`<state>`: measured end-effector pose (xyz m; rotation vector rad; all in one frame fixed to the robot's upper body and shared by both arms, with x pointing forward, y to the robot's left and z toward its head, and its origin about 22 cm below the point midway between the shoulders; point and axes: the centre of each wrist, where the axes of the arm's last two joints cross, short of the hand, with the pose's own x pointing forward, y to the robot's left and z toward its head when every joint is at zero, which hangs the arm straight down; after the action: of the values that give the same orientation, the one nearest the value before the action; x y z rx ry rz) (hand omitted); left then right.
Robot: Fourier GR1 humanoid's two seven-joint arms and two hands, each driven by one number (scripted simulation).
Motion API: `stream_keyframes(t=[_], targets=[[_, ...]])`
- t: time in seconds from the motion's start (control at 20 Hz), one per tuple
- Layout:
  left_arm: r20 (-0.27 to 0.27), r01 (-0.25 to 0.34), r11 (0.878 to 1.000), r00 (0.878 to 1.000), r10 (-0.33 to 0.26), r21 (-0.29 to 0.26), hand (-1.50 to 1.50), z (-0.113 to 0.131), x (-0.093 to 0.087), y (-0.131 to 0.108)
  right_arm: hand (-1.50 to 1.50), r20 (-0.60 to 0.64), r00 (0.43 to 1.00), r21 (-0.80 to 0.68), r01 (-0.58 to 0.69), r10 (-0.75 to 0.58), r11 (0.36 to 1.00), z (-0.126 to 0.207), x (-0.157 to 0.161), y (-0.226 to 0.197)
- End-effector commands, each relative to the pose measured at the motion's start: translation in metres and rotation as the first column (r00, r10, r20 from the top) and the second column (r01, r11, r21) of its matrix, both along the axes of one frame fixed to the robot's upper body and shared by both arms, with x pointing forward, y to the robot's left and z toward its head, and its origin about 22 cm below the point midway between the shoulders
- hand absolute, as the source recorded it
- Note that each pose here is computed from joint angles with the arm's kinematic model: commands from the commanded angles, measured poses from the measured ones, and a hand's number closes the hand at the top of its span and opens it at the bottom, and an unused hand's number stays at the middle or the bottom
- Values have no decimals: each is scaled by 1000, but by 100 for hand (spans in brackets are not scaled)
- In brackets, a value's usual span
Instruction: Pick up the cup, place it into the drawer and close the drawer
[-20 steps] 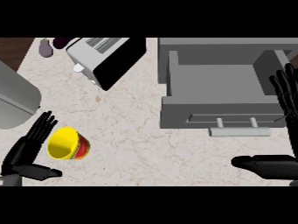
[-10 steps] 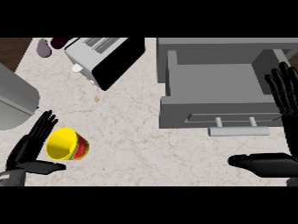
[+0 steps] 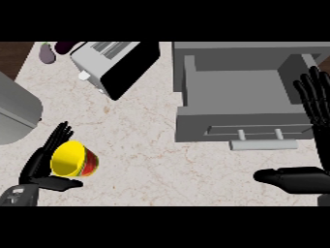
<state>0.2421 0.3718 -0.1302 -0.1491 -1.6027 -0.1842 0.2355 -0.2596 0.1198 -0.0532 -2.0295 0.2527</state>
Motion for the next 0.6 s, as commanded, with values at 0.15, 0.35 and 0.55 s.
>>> stream_keyframes(t=[0.15,0.35,0.55], targets=[[89,88,988,993,-76,-129,-150,1,17,-16,-150,6,1000,1,-5,5,1000,-8,6,7],[93,110,973,991,-93,-203,-150,-4,9,-14,-150,1,1000,4,5,-5,1000,0,5,-14],[103,153,955,986,-131,-255,-150,-10,6,-26,-150,2,1000,6,-4,4,1000,-8,-3,5]])
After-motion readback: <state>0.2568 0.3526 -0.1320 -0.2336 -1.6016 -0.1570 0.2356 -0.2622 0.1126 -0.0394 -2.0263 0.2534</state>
